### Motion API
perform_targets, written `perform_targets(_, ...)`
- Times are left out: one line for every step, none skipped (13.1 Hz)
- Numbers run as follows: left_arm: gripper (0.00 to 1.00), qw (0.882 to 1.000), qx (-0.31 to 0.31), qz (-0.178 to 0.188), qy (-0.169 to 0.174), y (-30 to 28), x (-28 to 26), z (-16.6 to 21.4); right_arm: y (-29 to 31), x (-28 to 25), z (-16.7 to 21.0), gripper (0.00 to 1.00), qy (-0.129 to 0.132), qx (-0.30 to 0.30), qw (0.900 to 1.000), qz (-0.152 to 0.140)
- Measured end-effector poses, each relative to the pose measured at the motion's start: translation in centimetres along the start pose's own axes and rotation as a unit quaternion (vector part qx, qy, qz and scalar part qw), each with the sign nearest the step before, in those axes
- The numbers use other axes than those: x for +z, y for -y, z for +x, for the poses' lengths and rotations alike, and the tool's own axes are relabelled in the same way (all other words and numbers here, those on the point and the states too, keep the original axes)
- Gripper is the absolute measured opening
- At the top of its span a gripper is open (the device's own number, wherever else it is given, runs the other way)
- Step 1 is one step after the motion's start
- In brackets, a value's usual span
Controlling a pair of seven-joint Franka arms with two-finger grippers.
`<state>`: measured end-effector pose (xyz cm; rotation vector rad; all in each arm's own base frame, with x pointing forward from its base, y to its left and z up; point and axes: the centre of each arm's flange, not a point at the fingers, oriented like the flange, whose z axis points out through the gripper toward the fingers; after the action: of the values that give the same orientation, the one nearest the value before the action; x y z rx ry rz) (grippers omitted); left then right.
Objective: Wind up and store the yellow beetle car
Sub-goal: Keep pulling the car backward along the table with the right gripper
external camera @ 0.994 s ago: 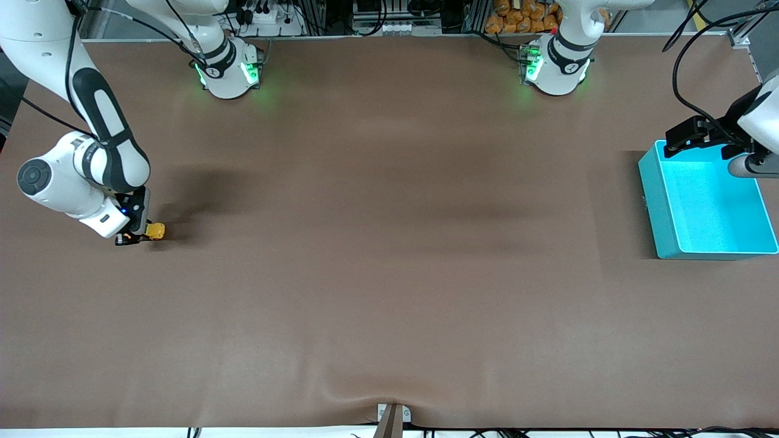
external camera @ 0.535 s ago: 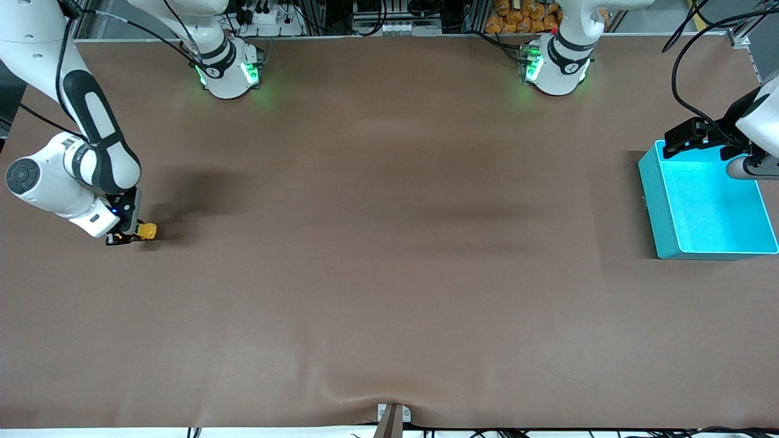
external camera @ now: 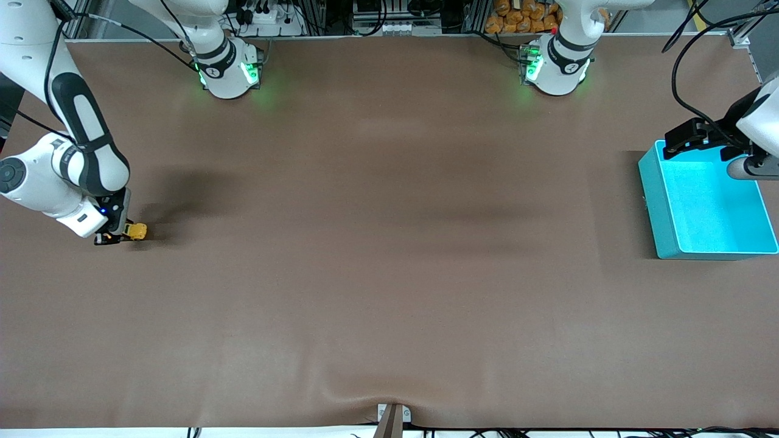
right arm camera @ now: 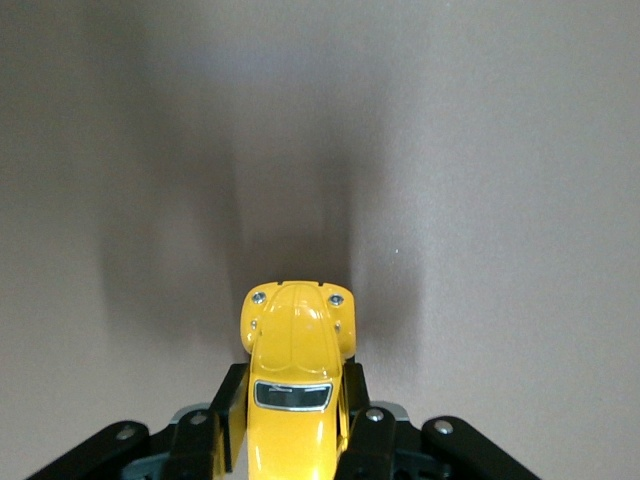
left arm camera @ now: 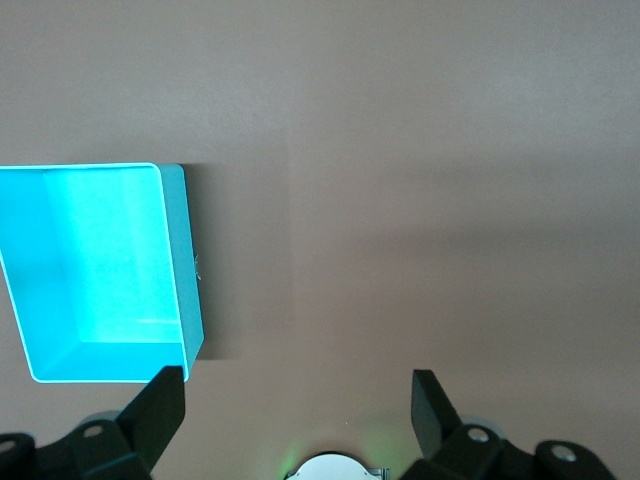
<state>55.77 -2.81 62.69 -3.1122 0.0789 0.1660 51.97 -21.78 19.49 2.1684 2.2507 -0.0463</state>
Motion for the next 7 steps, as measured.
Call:
perform_targets(1.00, 1.000, 0.000, 0.000, 0.000, 0.0, 0.0, 0.0, 0.0, 0.0, -0.3, 0.42, 0.000, 0.000, 1.000, 0.001)
perform_targets(1.00, 1.000, 0.000, 0.000, 0.000, 0.0, 0.0, 0.0, -0.1, 0.0, -0.5, 0.42, -0.001, -0.001, 1.000, 0.003)
perform_targets(1.00, 1.000, 0.000, 0.000, 0.000, 0.0, 0.0, 0.0, -0.2, 0.0, -0.8, 0.42, -0.002, -0.004, 1.000, 0.005)
perform_targets(1.00, 1.000, 0.000, 0.000, 0.000, 0.0, 0.0, 0.0, -0.4, 0.0, -1.1, 0.42, -0.004, -0.005, 1.000, 0.009)
perform_targets(1.00, 1.000, 0.000, 0.000, 0.000, 0.0, 0.0, 0.0, -0.6, 0.1, -1.5, 0.42, -0.007, -0.007, 1.000, 0.015)
perform_targets(1.00, 1.000, 0.000, 0.000, 0.000, 0.0, 0.0, 0.0, -0.8, 0.1, -2.0, 0.42, -0.010, -0.008, 1.000, 0.021)
perform_targets(1.00, 1.000, 0.000, 0.000, 0.000, 0.0, 0.0, 0.0, -1.0, 0.1, -2.6, 0.42, -0.012, -0.011, 1.000, 0.026)
